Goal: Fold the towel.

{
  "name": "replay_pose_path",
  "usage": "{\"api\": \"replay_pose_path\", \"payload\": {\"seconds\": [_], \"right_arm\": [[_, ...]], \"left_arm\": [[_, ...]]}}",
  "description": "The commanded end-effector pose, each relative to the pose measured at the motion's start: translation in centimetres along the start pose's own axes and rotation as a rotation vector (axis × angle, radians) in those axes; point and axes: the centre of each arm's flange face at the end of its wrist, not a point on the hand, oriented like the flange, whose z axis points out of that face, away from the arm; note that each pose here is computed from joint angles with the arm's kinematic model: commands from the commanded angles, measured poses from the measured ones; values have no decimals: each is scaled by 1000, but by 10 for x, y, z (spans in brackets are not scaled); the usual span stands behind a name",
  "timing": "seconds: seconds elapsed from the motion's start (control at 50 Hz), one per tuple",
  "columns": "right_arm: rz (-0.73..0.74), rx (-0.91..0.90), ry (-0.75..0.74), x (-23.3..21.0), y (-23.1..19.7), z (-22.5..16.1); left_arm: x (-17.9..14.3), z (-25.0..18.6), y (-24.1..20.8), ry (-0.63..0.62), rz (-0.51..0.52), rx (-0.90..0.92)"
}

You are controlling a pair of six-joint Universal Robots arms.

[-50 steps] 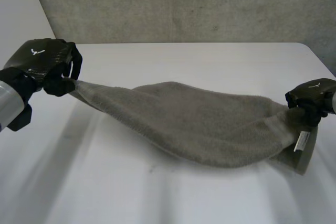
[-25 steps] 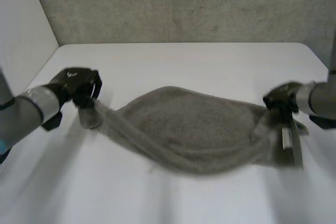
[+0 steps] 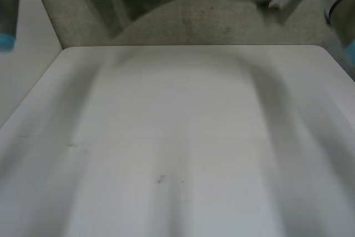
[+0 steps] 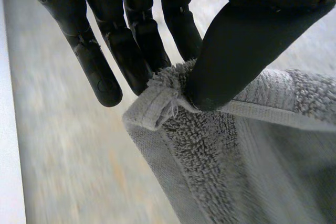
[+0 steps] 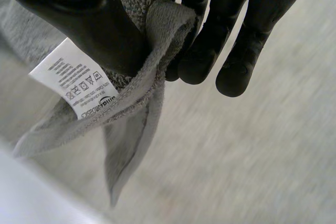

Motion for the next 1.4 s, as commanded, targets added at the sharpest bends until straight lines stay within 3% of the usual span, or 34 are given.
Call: {"api": "replay_pose_path", "payload": {"seconds": [0.02, 0.1, 0.2, 0.54, 0.66, 0.76, 0.98, 1.2, 1.4], "right_arm": [[-24, -316, -99, -17, 63, -23], [-20, -464, -149, -26, 107, -35], [-59, -576, -199, -28, 130, -44], [-71, -792, -211, -31, 214, -49], [-81, -780, -120, -14, 210, -42], [-49, -679, -51, 2, 173, -39], [-41, -581, -3, 21, 136, -56], [-55, -572, -177, -2, 137, -126], [-42, -676, -260, -15, 159, -163]], "left_arm": [[1, -73, 83, -1, -38, -363], [11, -124, 121, 35, -79, -554], [15, -157, 137, 47, -88, -664], [13, -177, 147, 43, -70, -688], [12, -178, 152, 41, -69, -685], [12, -173, 151, 41, -67, -669], [9, -158, 138, 34, -56, -611], [10, -157, 133, 33, -62, -600], [10, -157, 131, 34, -64, -597]]}}
